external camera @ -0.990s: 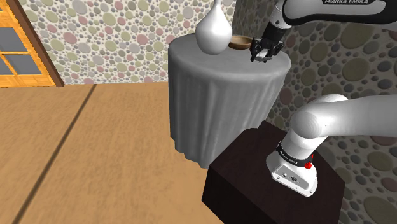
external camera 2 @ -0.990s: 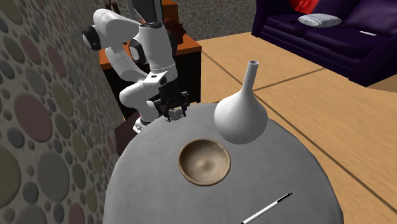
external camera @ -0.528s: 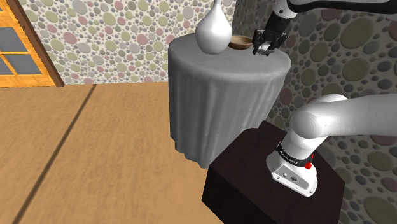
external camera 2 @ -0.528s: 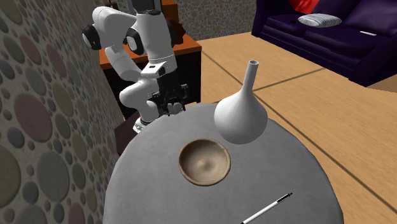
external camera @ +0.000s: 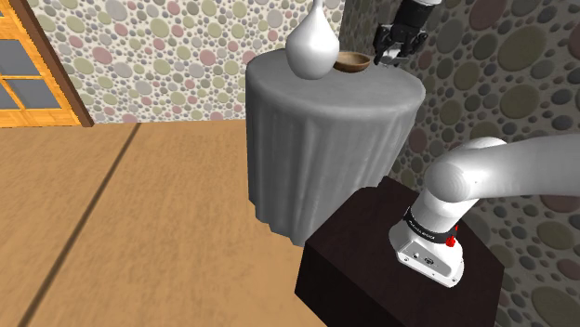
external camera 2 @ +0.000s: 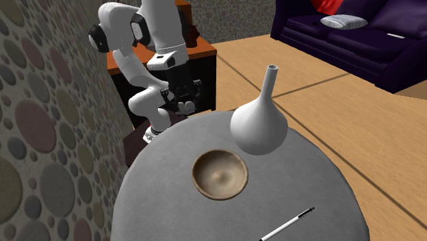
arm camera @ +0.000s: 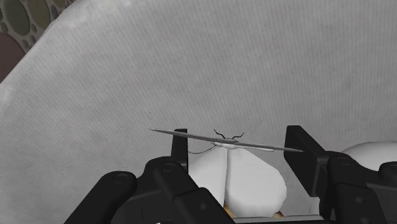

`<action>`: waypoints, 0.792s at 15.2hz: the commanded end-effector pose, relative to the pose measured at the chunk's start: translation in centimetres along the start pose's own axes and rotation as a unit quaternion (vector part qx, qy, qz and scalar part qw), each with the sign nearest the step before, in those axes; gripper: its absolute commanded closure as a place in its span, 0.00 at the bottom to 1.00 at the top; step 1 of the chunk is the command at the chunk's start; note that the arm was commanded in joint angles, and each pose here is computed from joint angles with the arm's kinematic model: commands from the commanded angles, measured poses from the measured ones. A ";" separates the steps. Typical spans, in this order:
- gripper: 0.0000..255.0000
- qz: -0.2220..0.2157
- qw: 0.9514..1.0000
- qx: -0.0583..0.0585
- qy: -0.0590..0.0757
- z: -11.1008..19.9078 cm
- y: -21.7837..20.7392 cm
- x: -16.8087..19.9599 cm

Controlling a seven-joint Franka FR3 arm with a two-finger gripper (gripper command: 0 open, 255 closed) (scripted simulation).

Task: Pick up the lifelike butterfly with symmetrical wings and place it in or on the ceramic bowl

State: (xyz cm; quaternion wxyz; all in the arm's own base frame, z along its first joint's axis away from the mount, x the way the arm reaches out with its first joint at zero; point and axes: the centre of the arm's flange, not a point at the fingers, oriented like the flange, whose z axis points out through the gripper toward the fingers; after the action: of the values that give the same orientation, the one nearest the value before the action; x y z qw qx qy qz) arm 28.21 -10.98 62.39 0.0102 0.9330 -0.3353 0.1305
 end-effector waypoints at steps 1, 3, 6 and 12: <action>1.00 0.000 1.000 0.000 0.000 -1.0 -0.1 0.2; 1.00 0.000 1.000 0.000 0.000 -2.0 -0.2 0.4; 1.00 0.000 1.000 0.000 0.000 -3.4 -0.3 0.8; 1.00 0.000 1.000 0.000 0.000 -1.3 -1.2 8.3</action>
State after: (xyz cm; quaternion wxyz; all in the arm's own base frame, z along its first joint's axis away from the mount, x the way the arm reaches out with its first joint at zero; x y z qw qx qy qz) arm 33.62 -14.28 65.84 0.0099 0.9329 -0.3355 0.1303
